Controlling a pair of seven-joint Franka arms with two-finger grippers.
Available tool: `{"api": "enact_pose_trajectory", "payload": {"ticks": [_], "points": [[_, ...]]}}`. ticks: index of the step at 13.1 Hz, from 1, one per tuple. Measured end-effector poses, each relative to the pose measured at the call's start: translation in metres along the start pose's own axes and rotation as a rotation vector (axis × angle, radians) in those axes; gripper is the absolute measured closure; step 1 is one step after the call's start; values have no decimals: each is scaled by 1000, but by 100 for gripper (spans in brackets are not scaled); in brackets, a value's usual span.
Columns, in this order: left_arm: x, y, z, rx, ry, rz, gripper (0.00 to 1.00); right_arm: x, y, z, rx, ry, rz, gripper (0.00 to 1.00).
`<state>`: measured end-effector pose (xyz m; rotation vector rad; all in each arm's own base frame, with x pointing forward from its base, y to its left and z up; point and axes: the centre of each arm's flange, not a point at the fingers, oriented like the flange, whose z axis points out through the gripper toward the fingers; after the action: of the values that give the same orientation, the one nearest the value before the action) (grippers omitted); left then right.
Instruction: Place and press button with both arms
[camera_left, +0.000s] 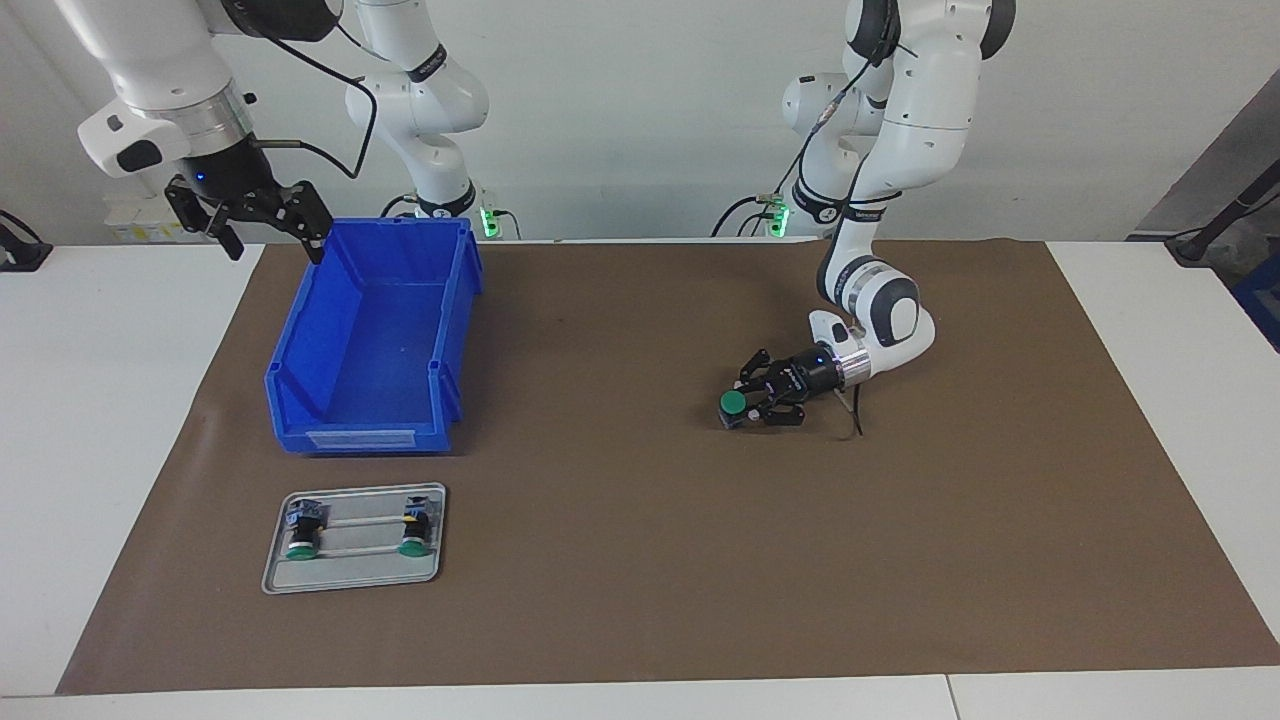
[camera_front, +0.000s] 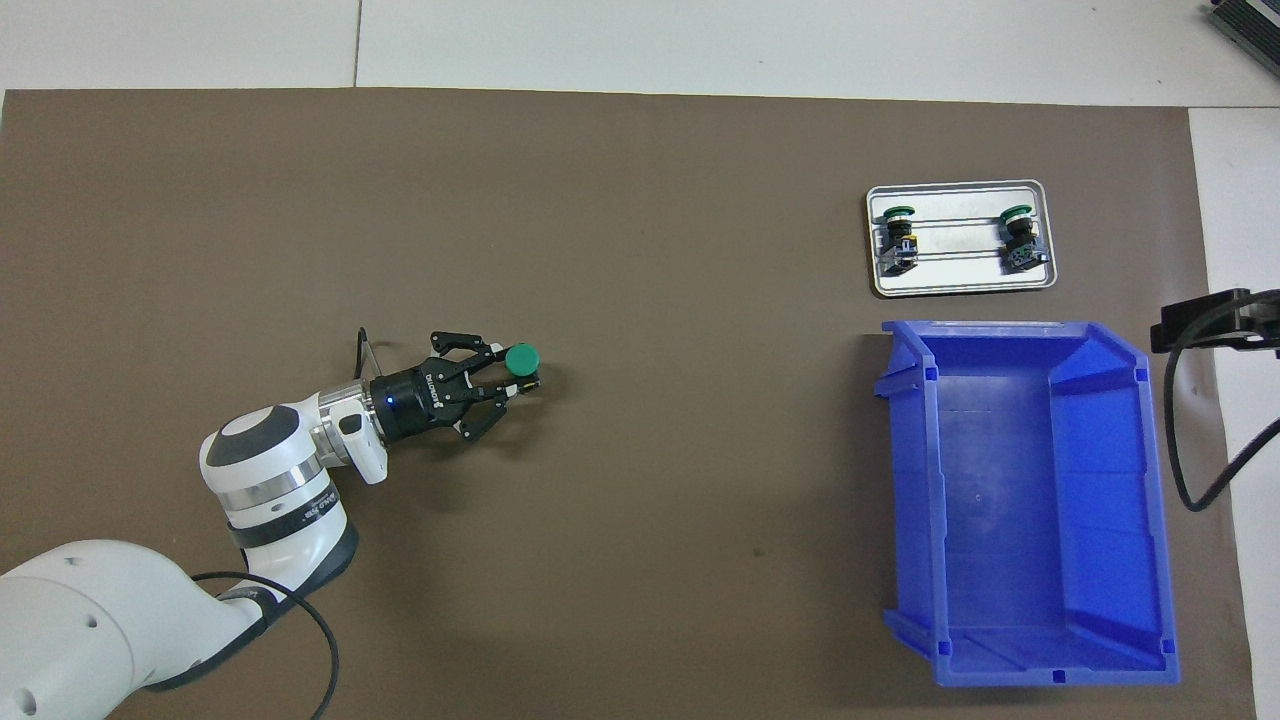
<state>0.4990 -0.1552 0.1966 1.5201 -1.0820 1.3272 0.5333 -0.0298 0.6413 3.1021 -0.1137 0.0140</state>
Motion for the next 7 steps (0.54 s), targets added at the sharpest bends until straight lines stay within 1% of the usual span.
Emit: {"api": "enact_pose_trajectory", "payload": {"ticks": [3,4,5,6,7], "points": [[-1,1,0,-1,1,14,67,0,0,0,0,0,0,0],[-2,2,0,-2,-1,12,62,0,0,0,0,0,0,0],[-4,4,-1,-3,-4,9,62,0,0,0,0,0,0,0],[-5,5,-2,-4,-5,8,56,0,0,0,0,0,0,0],[-6,6,-2,-4,-6,7,44,0,0,0,0,0,0,0]]}}
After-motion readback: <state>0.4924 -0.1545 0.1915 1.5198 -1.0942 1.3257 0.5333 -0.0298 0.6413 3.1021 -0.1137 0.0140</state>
